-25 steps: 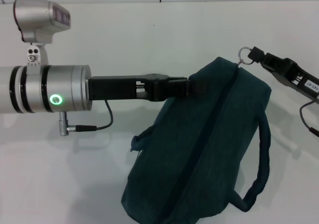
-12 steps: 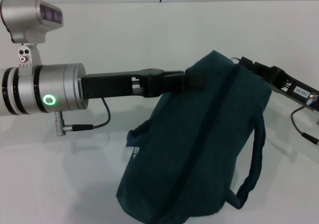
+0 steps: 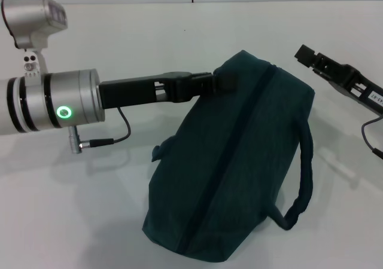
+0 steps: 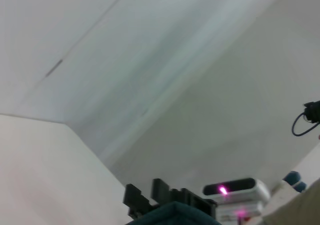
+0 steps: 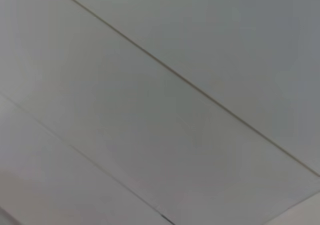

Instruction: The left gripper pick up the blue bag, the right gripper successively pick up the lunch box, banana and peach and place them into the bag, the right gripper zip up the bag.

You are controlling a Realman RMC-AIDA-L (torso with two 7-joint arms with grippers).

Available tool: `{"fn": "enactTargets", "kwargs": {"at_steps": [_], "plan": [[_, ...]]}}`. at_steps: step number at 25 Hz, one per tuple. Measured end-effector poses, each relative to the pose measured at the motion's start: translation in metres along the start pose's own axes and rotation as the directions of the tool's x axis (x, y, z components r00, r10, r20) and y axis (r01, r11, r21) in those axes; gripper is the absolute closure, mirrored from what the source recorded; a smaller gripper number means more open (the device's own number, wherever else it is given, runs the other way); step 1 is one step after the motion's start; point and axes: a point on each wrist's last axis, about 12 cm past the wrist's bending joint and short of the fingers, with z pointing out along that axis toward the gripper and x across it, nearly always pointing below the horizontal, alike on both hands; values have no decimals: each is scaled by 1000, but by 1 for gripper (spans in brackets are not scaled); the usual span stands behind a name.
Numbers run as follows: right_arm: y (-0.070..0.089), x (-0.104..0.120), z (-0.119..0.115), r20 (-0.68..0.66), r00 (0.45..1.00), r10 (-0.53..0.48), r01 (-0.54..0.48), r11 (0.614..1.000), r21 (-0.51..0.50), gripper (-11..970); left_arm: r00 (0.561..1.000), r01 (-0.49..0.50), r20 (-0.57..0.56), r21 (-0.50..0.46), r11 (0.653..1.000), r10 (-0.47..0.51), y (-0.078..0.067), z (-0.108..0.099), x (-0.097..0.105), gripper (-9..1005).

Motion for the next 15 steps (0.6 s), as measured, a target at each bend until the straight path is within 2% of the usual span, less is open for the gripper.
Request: {"fn": "enactTargets", "kwargs": {"at_steps": [5, 15], "plan": [[-3, -3, -4, 23, 1000, 0, -1, 1000, 23, 559, 1000, -21, 16, -66, 998, 22, 7, 0, -8, 870], [-5, -11, -13, 74, 997, -11, 8, 999, 37, 271, 997, -72, 23, -170, 983, 77, 18, 2, -30, 871]]}}
